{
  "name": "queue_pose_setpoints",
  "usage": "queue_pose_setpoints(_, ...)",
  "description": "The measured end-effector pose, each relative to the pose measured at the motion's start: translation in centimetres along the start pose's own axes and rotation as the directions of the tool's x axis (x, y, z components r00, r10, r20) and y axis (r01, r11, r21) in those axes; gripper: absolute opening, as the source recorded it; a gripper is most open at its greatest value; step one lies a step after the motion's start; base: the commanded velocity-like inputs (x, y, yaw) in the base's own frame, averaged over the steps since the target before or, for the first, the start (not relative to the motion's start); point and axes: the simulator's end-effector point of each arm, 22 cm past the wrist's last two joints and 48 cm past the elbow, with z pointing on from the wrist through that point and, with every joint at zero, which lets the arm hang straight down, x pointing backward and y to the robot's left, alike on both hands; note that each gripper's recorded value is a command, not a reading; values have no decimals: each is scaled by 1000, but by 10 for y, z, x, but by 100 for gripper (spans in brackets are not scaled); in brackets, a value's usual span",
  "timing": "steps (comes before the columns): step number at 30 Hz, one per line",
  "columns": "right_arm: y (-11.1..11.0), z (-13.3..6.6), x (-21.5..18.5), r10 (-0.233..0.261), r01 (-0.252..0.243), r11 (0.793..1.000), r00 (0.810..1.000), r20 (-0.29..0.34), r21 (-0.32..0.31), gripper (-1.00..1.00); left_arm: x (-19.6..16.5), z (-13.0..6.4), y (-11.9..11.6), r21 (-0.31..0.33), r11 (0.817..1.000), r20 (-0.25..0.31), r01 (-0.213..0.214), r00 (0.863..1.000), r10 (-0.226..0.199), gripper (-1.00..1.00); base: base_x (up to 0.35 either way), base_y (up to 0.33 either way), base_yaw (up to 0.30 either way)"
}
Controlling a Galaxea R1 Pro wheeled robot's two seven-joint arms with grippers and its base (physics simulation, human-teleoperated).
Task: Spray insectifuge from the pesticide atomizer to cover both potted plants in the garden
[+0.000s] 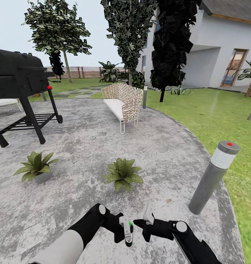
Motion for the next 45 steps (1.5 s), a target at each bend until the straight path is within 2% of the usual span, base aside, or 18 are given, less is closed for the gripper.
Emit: queue_pose_setpoints(45,-1,-2,4,-2,2,1000,1000,-8,2,-100,-8,-4,5,-12,1000,17,-9,1000,9,-100,0,0,0)
